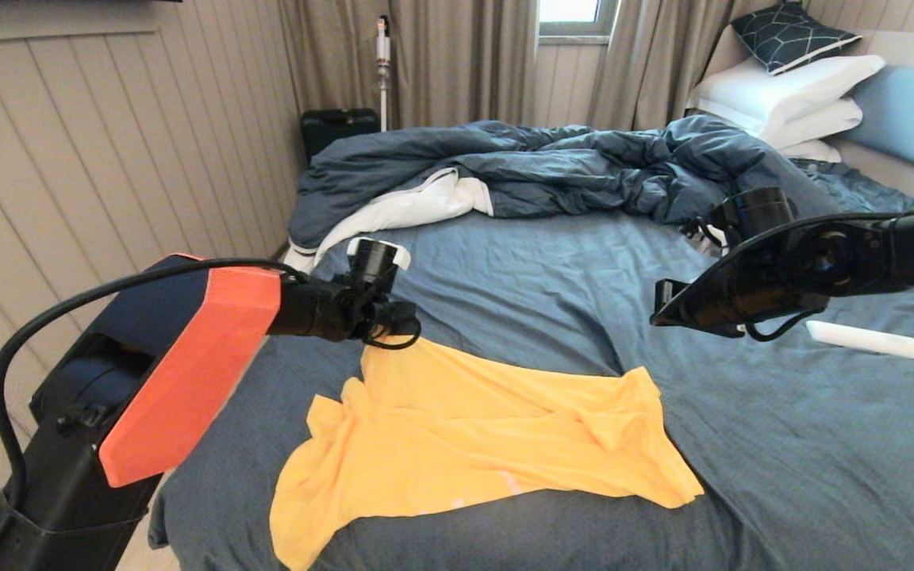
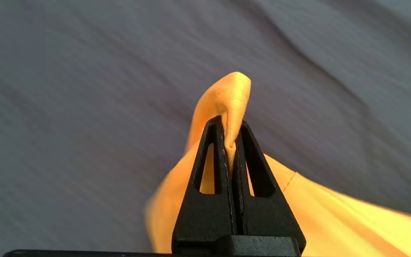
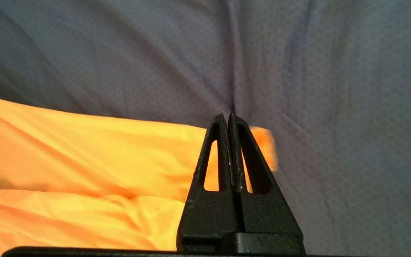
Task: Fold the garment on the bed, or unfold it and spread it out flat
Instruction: Unford the yellow T-shirt
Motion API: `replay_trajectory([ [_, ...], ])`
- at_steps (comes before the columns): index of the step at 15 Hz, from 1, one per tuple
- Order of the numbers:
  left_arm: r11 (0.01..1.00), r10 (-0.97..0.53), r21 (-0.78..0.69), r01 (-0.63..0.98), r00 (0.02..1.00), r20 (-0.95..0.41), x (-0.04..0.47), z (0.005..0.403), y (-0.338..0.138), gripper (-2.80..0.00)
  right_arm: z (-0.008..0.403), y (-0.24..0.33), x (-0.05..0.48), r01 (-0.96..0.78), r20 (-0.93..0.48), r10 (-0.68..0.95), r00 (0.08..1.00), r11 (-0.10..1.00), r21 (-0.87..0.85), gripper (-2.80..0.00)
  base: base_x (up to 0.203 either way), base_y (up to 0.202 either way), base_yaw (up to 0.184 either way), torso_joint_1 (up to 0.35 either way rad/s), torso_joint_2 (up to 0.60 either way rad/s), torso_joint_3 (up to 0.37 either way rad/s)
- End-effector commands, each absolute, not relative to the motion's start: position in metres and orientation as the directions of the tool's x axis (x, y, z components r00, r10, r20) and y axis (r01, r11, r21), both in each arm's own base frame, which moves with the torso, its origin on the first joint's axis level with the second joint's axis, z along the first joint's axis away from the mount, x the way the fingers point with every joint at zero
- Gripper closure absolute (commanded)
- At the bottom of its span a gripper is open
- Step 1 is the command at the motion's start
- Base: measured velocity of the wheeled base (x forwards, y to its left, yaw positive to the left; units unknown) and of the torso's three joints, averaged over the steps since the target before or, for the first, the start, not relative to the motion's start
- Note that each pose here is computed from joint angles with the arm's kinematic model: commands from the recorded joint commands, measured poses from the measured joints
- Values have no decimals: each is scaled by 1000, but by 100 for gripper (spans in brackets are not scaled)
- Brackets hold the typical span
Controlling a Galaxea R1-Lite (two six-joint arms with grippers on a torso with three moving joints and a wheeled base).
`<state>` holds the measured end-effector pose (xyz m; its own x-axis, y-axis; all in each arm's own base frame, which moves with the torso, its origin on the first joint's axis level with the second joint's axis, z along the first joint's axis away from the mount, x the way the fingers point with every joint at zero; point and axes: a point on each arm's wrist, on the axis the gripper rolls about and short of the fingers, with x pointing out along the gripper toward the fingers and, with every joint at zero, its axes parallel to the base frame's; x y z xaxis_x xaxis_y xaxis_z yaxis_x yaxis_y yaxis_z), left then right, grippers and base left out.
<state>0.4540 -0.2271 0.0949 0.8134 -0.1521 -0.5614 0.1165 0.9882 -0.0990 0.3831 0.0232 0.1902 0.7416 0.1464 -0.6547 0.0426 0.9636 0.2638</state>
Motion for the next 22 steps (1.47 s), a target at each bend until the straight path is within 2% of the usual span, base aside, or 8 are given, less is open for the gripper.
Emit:
replay_trajectory([
  [1, 990, -139, -85, 110, 813, -565, 460, 86, -224, 0, 188, 24, 384, 44, -659, 147, 738, 964, 264, 0, 0, 0, 0, 0, 0, 0],
  [9, 993, -113, -49, 104, 810, -575, 469, 67, -217, 0, 186, 34, 380, 19, -669, 176, 722, 962, 272, 0, 0, 0, 0, 0, 0, 0],
  [13, 995, -100, -51, 86, 812, -575, 471, 72, -208, 0, 179, 89, 358, -111, -702, 277, 656, 955, 274, 0, 0, 0, 0, 0, 0, 0],
  [17, 995, -98, -54, 82, 810, -579, 471, 71, -208, 0, 183, 119, 340, -200, -701, 333, 631, 943, 267, 0, 0, 0, 0, 0, 0, 0],
  [22, 996, -87, -75, 52, 798, -596, 470, 65, -204, 0, 163, 152, 345, -262, -732, 363, 577, 931, 255, 0, 0, 0, 0, 0, 0, 0],
])
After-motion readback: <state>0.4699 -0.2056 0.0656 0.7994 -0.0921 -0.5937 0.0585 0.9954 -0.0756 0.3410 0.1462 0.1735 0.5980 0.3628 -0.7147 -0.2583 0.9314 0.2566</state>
